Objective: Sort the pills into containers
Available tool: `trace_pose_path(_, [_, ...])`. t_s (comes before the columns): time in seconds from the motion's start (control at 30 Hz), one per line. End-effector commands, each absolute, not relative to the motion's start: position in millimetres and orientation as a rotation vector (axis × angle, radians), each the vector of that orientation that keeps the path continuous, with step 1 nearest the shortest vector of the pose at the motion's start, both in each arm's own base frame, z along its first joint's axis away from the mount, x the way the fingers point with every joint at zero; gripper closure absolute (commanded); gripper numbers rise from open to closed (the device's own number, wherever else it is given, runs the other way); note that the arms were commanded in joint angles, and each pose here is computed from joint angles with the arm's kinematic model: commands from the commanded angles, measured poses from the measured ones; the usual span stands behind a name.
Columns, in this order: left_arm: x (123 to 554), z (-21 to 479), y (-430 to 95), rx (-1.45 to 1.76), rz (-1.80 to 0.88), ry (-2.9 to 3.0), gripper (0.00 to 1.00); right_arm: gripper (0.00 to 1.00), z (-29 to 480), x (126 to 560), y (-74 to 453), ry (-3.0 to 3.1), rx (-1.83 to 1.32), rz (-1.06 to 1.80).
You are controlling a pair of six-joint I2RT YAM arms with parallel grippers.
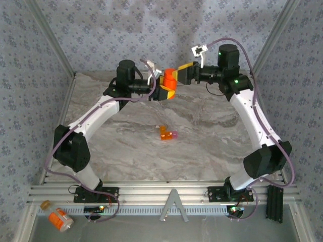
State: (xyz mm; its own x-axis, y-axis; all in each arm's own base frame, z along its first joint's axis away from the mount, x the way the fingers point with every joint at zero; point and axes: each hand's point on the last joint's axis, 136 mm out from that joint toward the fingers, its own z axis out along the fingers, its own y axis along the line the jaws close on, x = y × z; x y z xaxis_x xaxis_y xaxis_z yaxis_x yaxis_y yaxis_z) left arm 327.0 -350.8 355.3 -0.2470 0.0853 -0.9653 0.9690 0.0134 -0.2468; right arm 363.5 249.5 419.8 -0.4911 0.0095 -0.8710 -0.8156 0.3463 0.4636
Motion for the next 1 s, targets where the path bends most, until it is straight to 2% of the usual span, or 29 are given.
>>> trace_pose_path(0.0, [316, 359, -353, 1.213, -1.387, 1.422, 1.00, 0.18, 427, 356, 256, 1.754, -0.769, 1.269])
trace_pose_path(0.53, [316, 358, -355, 1.214, -1.374, 1.426, 1.00, 0.32, 415, 349, 269, 1.788, -0.804, 1.289])
trace_pose_path(0.97, [328, 364, -355, 1.138, -1.252, 1.439, 1.00, 0.50, 403, 356, 269, 1.839, -0.736, 1.194])
